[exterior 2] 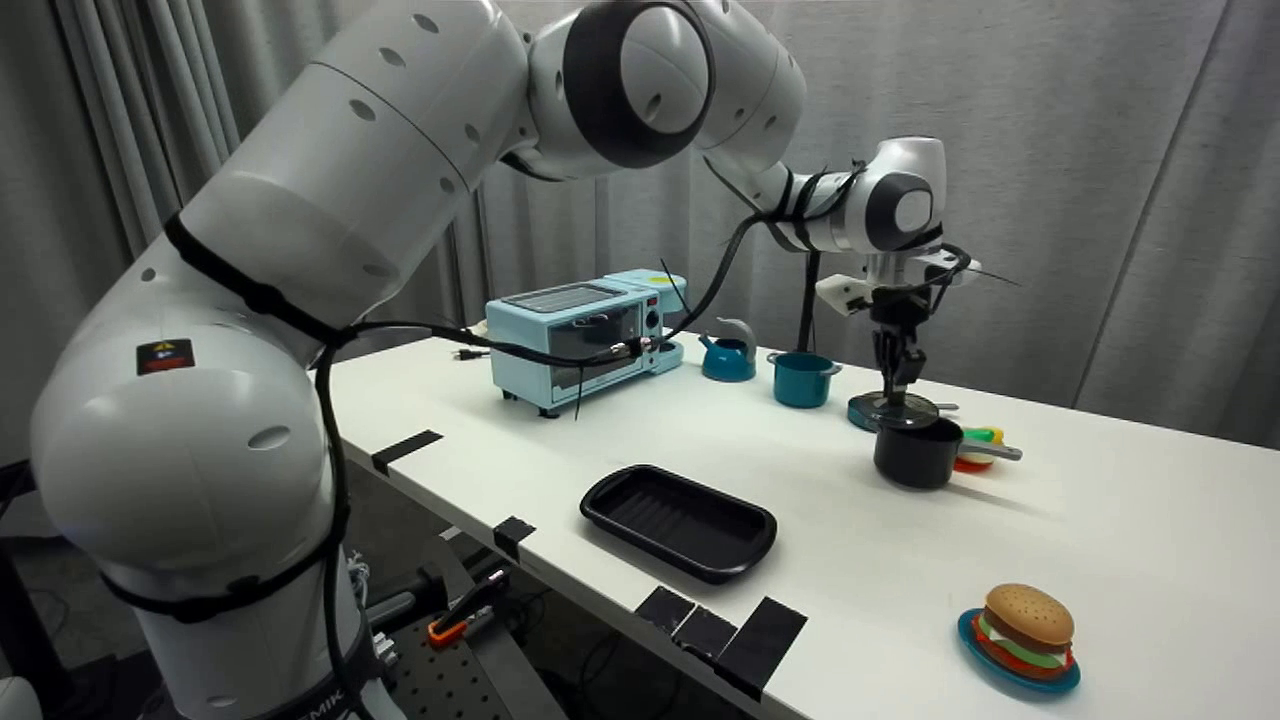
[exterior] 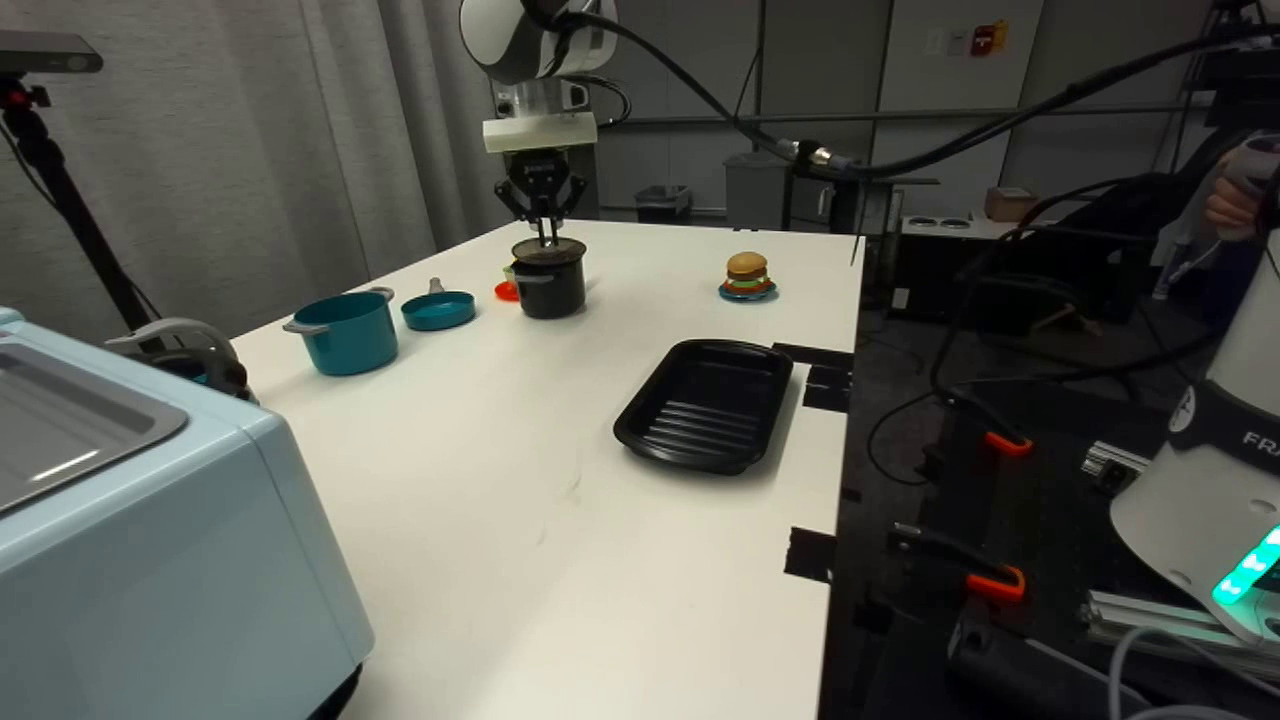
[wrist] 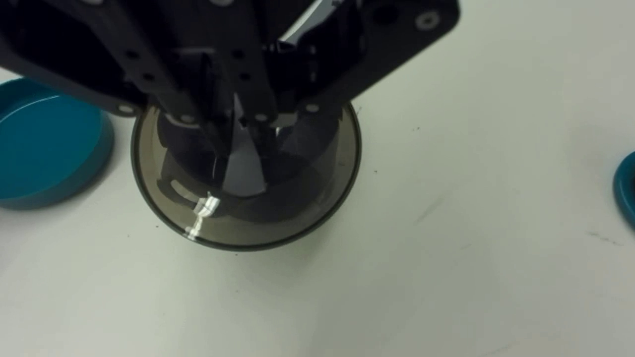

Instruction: Put the black lid on top of the black pot

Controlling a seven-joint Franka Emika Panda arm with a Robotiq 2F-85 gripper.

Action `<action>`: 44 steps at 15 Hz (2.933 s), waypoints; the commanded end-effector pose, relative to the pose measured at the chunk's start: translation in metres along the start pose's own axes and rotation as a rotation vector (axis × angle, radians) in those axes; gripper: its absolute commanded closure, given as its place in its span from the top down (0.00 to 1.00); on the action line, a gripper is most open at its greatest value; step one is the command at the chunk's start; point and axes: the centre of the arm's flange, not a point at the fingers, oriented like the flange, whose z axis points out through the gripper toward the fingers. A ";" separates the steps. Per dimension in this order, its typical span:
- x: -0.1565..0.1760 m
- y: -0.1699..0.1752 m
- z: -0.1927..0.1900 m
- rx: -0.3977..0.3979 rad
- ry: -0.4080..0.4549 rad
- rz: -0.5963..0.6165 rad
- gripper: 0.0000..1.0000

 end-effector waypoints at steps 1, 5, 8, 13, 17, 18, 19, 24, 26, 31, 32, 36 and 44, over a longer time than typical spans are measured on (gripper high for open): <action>0.030 -0.016 0.008 0.004 0.029 0.054 0.04; 0.044 -0.013 0.014 -0.001 0.054 0.090 0.04; 0.052 -0.013 0.016 -0.002 0.072 0.106 0.04; 0.058 -0.018 0.016 0.013 0.084 0.111 0.04; 0.059 -0.022 0.019 0.017 0.083 0.103 0.04; 0.060 -0.022 0.019 0.016 0.082 0.099 0.04; 0.060 -0.022 0.020 0.014 0.079 0.097 0.04; 0.058 -0.016 0.021 0.014 0.054 0.092 0.63; 0.055 -0.009 0.019 0.021 0.050 0.092 0.79; 0.045 0.009 0.005 0.034 0.052 0.093 1.00; 0.043 0.014 0.001 0.033 0.047 0.090 1.00; 0.034 0.033 -0.018 0.039 0.040 0.076 1.00; 0.016 0.080 -0.047 0.025 0.038 0.054 1.00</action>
